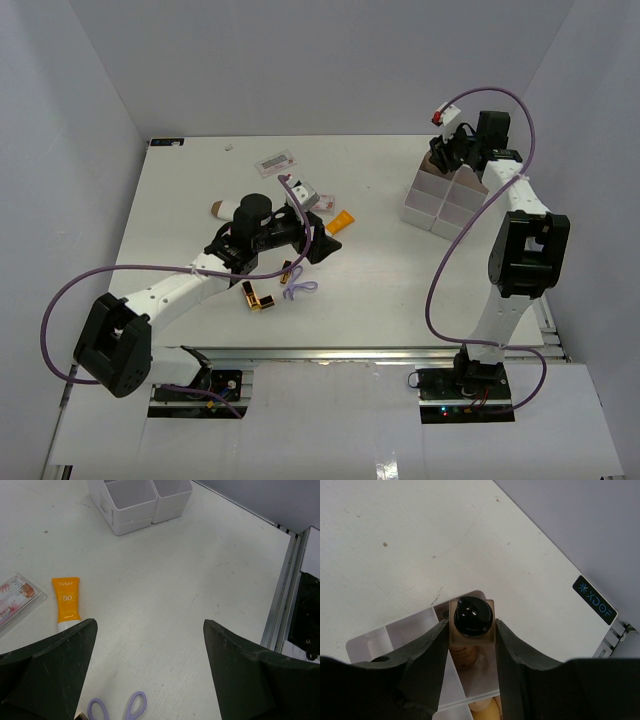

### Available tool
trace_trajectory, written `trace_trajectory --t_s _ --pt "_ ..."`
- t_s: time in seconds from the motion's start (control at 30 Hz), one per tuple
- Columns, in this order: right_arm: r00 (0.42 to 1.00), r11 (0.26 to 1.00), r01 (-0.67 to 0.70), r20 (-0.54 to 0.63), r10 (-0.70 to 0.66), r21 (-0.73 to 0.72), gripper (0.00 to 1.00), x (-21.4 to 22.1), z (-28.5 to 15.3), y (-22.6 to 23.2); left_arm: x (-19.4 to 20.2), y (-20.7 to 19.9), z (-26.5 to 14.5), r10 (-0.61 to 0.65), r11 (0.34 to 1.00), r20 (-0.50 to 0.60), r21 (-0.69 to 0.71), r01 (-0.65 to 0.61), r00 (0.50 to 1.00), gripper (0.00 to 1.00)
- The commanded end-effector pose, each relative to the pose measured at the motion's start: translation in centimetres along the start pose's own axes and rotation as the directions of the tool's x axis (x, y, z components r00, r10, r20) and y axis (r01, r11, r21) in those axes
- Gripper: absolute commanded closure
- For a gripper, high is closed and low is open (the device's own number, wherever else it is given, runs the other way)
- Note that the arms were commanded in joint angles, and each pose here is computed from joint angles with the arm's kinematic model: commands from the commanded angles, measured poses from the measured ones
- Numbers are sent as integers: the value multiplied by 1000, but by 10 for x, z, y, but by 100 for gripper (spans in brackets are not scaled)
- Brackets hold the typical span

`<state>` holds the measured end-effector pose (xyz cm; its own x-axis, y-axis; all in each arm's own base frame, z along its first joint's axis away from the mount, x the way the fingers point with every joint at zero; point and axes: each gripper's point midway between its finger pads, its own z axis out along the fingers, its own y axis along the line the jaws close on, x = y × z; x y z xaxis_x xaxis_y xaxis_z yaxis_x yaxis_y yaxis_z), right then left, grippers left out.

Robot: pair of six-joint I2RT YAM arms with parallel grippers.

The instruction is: Organize the makeup

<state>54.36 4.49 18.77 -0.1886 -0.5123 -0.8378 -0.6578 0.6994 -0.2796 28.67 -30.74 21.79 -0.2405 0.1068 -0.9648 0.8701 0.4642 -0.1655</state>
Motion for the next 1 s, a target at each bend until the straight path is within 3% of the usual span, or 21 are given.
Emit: trace_trajectory --t_s 0.0,0.17,0.5,0.6,0.73,0.97 --pt "996 997 71 53 -71 6 44 -17 1 -7 -19 -3 0 28 1000 38 12 -28 999 2" --pt "997 998 70 43 -70 4 31 -9 3 -4 -18 -3 1 26 1000 34 9 -26 999 2" --pt "990 1000 16 140 -16 1 24 -58 -49 17 -19 -1 0 26 1000 30 -3 -26 999 2" --pt "977 983 -23 204 61 -183 22 -79 -80 67 -16 3 2 -6 1000 4 -17 7 1000 2" --pt "956 884 -97 203 210 -458 22 -83 -120 150 -9 11 9 -84 995 -47 -55 81 995 2" --pt "949 810 -158 139 282 -564 21 -45 -153 225 30 36 18 -205 967 -189 -191 169 960 2"
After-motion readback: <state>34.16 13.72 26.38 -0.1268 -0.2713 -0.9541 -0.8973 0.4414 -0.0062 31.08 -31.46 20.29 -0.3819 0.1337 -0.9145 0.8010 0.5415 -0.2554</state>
